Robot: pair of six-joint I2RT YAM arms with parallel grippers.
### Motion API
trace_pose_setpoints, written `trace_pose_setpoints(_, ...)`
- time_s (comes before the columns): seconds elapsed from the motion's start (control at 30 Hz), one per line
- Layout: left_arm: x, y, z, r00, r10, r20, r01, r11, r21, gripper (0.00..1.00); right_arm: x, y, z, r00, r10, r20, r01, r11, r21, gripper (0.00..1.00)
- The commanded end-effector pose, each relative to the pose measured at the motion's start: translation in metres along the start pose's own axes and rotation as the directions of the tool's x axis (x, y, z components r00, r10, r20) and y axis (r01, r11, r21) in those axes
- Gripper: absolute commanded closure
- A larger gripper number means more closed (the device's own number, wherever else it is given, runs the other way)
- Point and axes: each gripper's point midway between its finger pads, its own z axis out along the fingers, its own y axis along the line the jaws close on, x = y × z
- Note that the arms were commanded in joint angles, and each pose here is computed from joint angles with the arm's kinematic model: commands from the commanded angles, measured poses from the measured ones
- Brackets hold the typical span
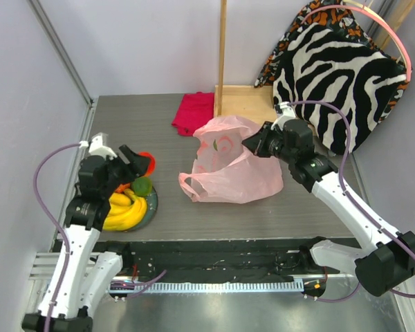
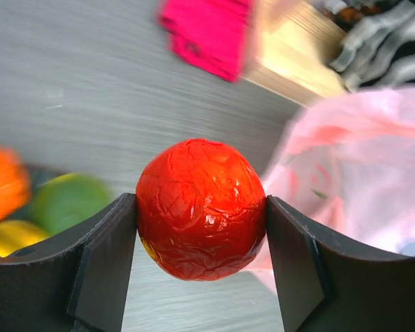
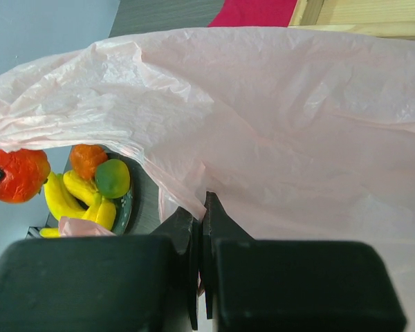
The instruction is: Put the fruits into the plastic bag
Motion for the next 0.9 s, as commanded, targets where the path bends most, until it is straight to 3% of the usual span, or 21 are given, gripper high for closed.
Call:
trace_pose_setpoints(0.0, -0.024, -0.086, 0.006, 0.993, 0.078, 0.093, -0.099, 0.963, 0.25, 0.74, -0.014, 0.017, -0.005, 0.999, 0.012, 0.048, -0.008, 0.997, -0.075, 0.99)
trace_pose_setpoints(0.1, 0.004, -0.138, 0.009, 0.977, 0.209, 0.039, -0.21, 0.923, 0.323, 0.74, -0.011, 0.015, -0.004, 0.999, 0.016, 0.04, -0.013, 0.997, -0.072, 0.99)
trace_pose_setpoints(0.23, 0.03, -0.184, 0.011, 0.932, 0.361, 0.046, -0.353, 0.867, 0.352, 0.74, -0.007, 0.013, -0.004, 0.999, 0.019, 0.029, -0.017, 0.998, -0.065, 0.99)
trace_pose_setpoints(0.37, 0.04, -0.236, 0.012, 0.925, 0.372, 0.079, -0.364, 0.804, 0.47, 0.73, -0.004, 0.011, -0.005, 0.999, 0.024, 0.023, -0.023, 0.998, -0.058, 0.99)
trace_pose_setpoints(0.6, 0.048, -0.263, 0.053, 0.885, 0.448, 0.124, -0.453, 0.768, 0.452, 0.73, -0.005, 0.013, -0.009, 0.999, 0.024, 0.03, -0.022, 0.998, -0.064, 0.99)
trace_pose_setpoints(0.73, 0.05, -0.252, 0.084, 0.864, 0.488, 0.122, -0.498, 0.795, 0.345, 0.73, -0.006, 0.015, -0.01, 0.999, 0.026, 0.031, -0.023, 0.997, -0.074, 0.99)
trace_pose_setpoints(0.87, 0.063, -0.242, 0.104, 0.886, 0.46, 0.066, -0.454, 0.826, 0.336, 0.73, -0.003, 0.015, -0.009, 0.999, 0.034, 0.021, -0.032, 0.997, -0.073, 0.99)
